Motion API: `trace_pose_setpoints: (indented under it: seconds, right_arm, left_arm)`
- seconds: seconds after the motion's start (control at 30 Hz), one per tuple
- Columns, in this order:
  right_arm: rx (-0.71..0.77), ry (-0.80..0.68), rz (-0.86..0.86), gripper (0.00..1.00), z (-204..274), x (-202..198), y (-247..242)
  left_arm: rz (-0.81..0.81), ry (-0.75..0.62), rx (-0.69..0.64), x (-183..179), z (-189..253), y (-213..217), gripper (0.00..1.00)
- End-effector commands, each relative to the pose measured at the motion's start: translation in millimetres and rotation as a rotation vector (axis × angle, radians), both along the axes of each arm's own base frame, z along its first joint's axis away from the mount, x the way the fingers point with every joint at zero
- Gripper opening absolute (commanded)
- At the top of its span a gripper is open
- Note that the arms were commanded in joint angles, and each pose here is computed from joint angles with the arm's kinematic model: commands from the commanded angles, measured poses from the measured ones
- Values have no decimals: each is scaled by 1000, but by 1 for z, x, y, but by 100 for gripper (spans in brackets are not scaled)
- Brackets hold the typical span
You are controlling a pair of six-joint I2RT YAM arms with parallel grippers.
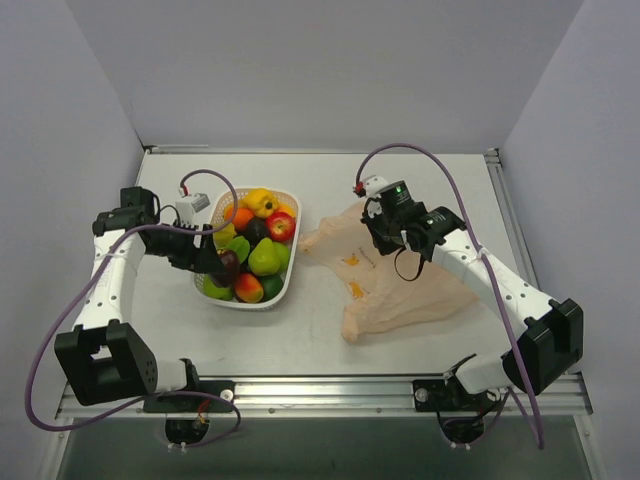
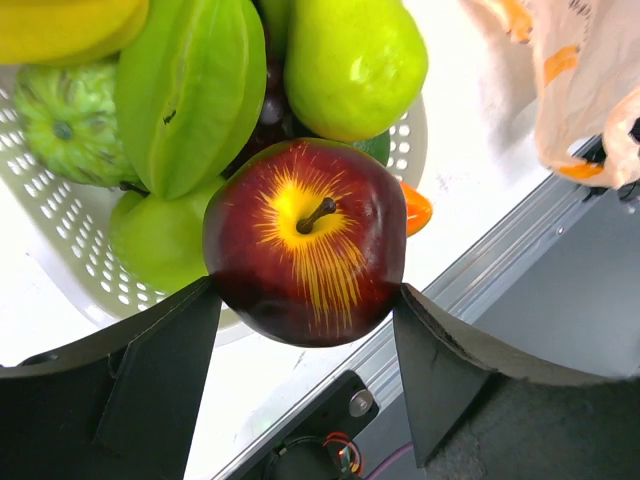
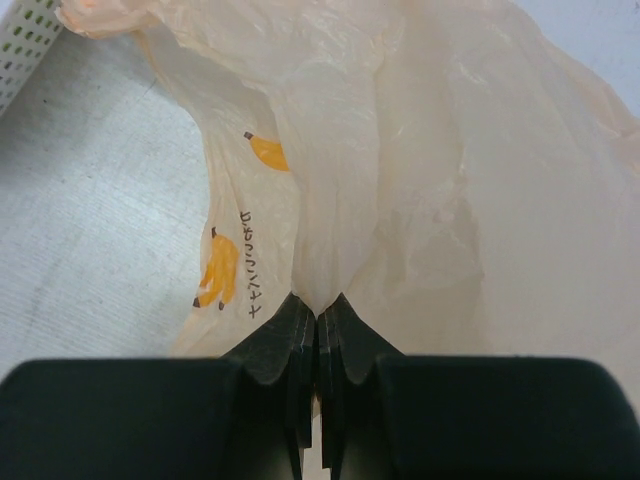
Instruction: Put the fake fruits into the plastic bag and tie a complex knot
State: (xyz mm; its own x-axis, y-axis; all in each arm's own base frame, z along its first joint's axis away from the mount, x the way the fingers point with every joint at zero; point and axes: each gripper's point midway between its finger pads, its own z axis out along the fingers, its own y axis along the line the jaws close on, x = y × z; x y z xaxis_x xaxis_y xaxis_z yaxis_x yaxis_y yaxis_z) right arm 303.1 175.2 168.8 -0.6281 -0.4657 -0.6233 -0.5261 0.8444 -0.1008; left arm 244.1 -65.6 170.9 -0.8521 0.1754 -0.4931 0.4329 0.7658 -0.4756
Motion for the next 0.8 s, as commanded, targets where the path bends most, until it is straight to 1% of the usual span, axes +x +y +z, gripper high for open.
trace_pose_setpoints:
  seconds: [0.0, 0.03, 0.07, 0.13, 0.17, 0.23, 0.27, 0.33, 0.37, 0.4, 0.43, 0.47, 0.5, 0.57, 0.6, 0.63, 0.7, 0.77]
  right_arm:
    - [131, -30, -9, 0, 34, 5, 11]
    - [154, -8, -21, 0, 34, 4, 14]
    - [198, 4, -7, 0, 40, 5, 19]
    - [248, 40, -8, 0, 42, 3, 26]
    - [284, 49, -4, 0, 48, 4, 29]
    - [325, 78, -18, 0, 51, 5, 32]
    - [364, 94, -15, 0, 56, 7, 33]
    - [413, 133, -31, 0, 56, 8, 34]
    - [434, 149, -27, 0, 58, 7, 35]
    - [464, 169, -30, 0, 59, 9, 33]
    - [477, 181, -29, 0, 59, 9, 32]
    - [483, 185, -31, 0, 59, 10, 29]
    - [498, 189, -38, 0, 61, 10, 23]
    - [492, 176, -42, 0, 63, 11, 13]
    - [487, 168, -45, 0, 65, 9, 8]
    - [479, 158, -67, 0, 65, 11, -2]
    - [467, 131, -55, 0, 70, 9, -10]
    - [504, 140, -37, 0, 74, 7, -14]
  left_arm:
    - [34, -116, -56, 11, 39, -5, 52]
    - [34, -135, -71, 13, 46, -7, 52]
    - [15, -159, -122, 13, 56, -15, 52]
    - [16, -202, -173, 14, 73, -23, 53]
    - [1, -254, -195, 20, 82, -28, 54]
    - [7, -293, -202, 24, 94, -35, 55]
    - [-7, -337, -197, 30, 100, -40, 55]
    - [-56, -359, -201, 31, 107, -60, 57]
    - [-80, -404, -197, 37, 113, -70, 57]
    - [-101, -398, -197, 37, 113, -85, 58]
    - [-111, -439, -203, 45, 120, -93, 58]
    - [-120, -448, -211, 48, 124, -100, 59]
    - [-130, -421, -222, 50, 122, -113, 59]
    - [-146, -432, -240, 57, 129, -124, 59]
    - [-132, -414, -259, 63, 134, -129, 59]
    - [-135, -427, -271, 67, 138, -132, 59]
    - [-127, -437, -289, 73, 146, -134, 59]
    - [-126, -462, -302, 75, 154, -135, 59]
